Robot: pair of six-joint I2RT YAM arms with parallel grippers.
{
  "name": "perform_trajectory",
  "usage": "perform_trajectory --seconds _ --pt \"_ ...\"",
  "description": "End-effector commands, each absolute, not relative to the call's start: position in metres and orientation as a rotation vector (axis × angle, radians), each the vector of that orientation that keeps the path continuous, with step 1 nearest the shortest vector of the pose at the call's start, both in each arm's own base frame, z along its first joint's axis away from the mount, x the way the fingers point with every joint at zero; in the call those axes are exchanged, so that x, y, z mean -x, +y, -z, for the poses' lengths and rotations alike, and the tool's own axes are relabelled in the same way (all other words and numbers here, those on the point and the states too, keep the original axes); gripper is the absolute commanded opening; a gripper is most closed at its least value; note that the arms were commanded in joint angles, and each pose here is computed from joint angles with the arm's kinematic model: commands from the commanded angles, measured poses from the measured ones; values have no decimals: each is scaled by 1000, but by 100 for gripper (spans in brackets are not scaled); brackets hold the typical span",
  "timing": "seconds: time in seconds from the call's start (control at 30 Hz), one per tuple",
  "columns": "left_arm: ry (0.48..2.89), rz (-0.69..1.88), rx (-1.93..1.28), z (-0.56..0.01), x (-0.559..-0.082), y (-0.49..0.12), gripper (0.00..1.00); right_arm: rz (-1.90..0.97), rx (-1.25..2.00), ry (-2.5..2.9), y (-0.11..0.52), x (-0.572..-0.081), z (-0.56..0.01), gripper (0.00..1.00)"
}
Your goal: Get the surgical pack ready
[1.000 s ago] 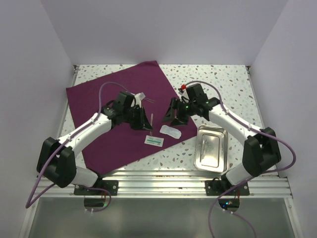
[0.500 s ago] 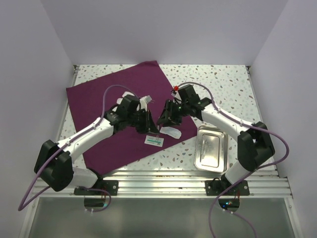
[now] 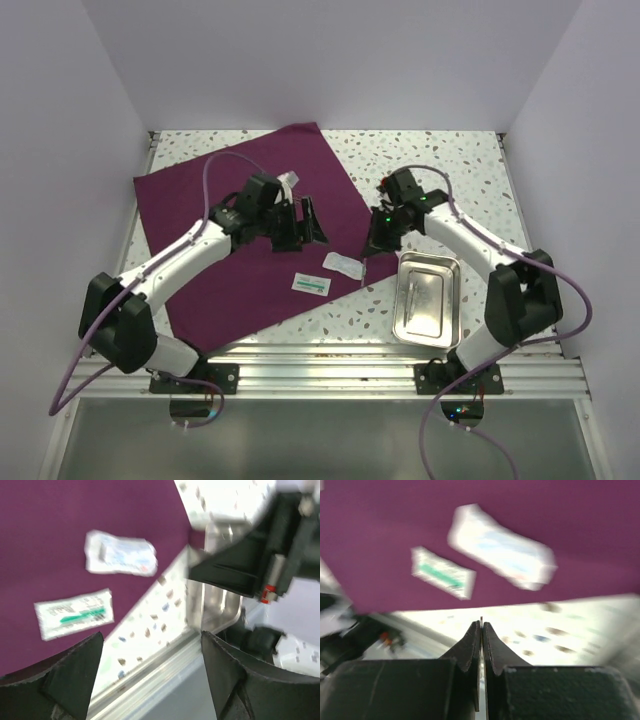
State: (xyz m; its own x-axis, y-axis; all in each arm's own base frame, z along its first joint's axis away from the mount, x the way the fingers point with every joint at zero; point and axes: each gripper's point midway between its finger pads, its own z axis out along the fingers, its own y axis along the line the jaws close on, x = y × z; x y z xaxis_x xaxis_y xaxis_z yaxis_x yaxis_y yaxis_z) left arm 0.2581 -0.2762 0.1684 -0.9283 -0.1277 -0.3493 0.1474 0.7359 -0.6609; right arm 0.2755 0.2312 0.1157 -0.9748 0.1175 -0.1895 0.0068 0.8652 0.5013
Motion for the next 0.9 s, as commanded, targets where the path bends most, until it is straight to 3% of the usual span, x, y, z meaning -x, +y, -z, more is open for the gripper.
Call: perform_trajectory --seconds 0.0,0.17,0.4,0.6,0.73,0.77,0.87 --pt "2558 792 154 -169 -302 -246 84 -312 -177 2874 127 -262 -114 0" --pt "2619 304 453 -153 -349 -197 85 -49 -275 2941 61 -230 -97 0" --pt "2688 159 571 -134 -405 -202 80 43 -322 3017 43 -213 -80 0" --pt "2689 123 747 -103 -432 -205 79 68 -317 3045 41 -213 -69 7" --pt "2661 84 841 -83 -447 -201 75 53 -309 3073 44 -210 -59 15" --pt "2655 72 860 -81 -449 -199 74 32 -308 3064 46 -211 -59 23" --pt "2631 67 905 -73 -463 -198 70 5 -301 3031 48 -214 -65 37"
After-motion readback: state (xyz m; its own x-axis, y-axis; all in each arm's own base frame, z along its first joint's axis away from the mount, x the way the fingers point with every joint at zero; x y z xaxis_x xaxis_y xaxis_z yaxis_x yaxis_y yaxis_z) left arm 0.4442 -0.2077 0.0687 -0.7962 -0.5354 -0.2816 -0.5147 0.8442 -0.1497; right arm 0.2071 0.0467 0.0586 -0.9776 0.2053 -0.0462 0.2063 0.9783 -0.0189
